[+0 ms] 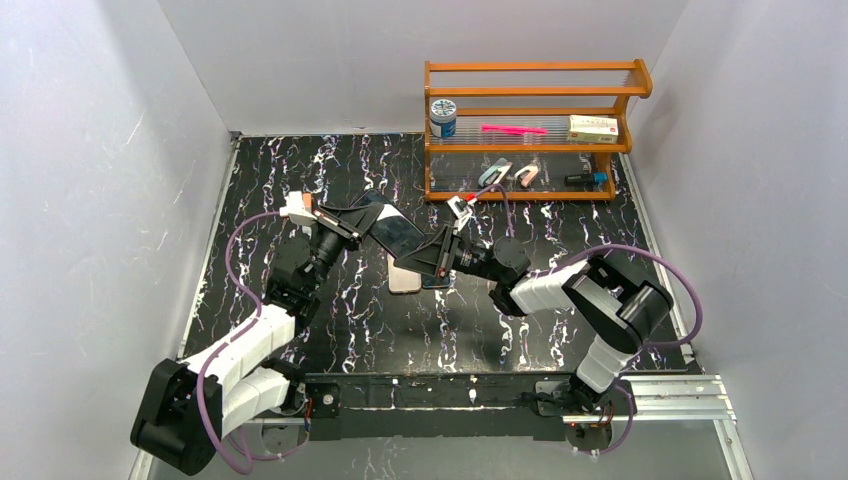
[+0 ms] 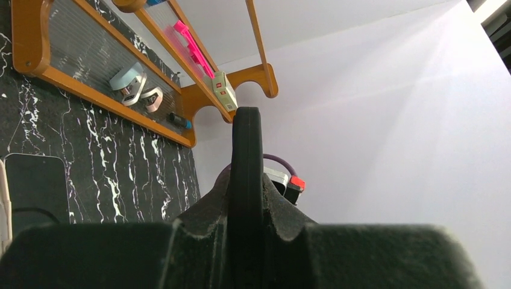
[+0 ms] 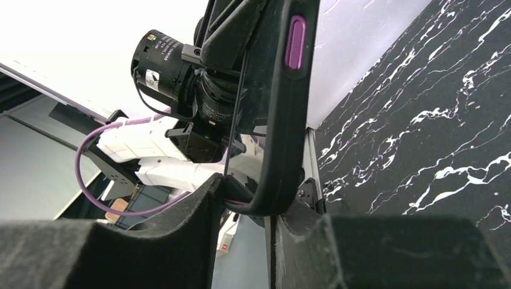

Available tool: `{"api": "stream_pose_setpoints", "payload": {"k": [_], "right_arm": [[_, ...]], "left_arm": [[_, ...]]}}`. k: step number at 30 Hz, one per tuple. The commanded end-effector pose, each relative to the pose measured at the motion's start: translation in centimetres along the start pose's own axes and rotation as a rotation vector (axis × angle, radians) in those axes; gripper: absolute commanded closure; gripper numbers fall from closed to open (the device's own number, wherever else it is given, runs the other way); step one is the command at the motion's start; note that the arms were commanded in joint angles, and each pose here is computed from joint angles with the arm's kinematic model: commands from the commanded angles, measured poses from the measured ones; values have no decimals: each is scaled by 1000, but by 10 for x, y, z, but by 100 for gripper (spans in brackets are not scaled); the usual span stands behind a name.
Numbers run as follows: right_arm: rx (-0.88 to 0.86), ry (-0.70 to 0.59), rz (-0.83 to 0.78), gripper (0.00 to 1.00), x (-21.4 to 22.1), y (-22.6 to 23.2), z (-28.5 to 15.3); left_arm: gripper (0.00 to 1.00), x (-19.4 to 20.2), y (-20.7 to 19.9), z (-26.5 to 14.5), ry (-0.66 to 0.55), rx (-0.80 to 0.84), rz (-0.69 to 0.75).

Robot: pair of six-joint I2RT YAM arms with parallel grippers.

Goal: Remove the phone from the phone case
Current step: Remove the phone case from the phone.

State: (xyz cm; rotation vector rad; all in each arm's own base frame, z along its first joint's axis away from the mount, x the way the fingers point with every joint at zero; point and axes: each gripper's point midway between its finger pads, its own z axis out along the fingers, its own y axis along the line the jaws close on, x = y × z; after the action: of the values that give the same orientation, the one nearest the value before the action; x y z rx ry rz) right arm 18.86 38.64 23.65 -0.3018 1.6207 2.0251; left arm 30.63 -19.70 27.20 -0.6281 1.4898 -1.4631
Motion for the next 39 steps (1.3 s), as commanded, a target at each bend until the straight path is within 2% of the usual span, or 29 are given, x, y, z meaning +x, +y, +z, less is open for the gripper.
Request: {"api": "stream_pose_setpoints", "payload": {"k": [1, 6, 13, 23, 29, 35, 39], "right_arm": [[-108, -31, -96, 65, -9, 25, 9], [-111, -19, -169, 82, -7, 23, 8], [-116, 39, -377, 99, -1, 19, 8], [-35, 95, -599, 99, -2, 3, 7], [-60, 157, -797, 92, 1, 0, 5], [-58, 201, -896, 87, -3, -4, 10], [-11, 180, -926, 90, -11, -9, 10]], "left_arm": [[100, -12, -30, -3, -55, 99, -22], [100, -9, -26, -2, -38, 85, -70], [100, -1, -14, 5, 9, 22, -115], [100, 3, -5, 8, 32, -55, -121], [100, 5, -7, 11, 56, -75, -126], [100, 6, -8, 11, 68, -84, -120], [100, 7, -12, 11, 76, -79, -103]]}}
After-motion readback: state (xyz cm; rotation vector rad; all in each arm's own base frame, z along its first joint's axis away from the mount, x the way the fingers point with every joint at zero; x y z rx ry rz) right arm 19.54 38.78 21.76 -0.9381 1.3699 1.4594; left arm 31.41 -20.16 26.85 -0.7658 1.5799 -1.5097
